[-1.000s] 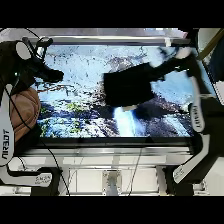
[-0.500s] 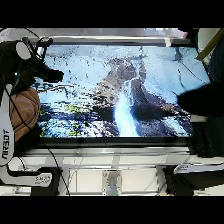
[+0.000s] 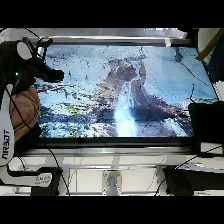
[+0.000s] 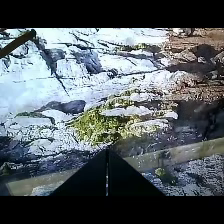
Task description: Fold the clothes and pants, and hang the long-sleeved shirts on hangers.
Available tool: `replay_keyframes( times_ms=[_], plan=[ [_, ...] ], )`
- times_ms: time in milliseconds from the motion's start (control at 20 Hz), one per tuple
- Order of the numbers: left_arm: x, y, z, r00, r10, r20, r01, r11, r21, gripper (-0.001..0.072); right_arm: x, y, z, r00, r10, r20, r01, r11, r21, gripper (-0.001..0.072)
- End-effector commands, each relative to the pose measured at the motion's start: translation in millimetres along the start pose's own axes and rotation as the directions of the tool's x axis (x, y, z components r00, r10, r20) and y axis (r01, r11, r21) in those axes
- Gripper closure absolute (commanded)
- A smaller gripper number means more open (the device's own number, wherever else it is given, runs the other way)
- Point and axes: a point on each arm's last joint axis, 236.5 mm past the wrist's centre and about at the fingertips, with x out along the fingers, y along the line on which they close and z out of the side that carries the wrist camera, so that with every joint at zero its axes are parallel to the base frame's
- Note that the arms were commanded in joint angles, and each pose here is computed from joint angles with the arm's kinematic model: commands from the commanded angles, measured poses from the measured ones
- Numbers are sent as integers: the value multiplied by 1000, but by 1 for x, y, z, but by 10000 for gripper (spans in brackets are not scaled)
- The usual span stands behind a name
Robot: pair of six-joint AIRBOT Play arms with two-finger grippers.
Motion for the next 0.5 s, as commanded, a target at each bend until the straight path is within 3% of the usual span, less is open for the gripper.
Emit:
replay_keyframes(
  times_ms=[0,50,100,300,450],
  plan=[
    [0,0,0,1000,1,1,-1,1000,-9,700,52,-17,-42,979,-13,-205,18,1000,20,497],
    [0,-1,0,1000,0,1,0,1000,-9,700,61,-16,-57,963,-6,-269,15,999,29,280],
    [0,-1,0,1000,-1,1,1,1000,-8,700,63,-16,-61,960,-4,-279,21,998,59,212],
    [0,-5,1,1000,-10,2,10,1000,-3,701,24,14,-43,988,93,-125,-82,993,85,224],
    [0,-6,1,1000,-10,2,10,1000,-3,700,-41,94,-22,924,379,39,-376,924,-63,251]
  ],
)
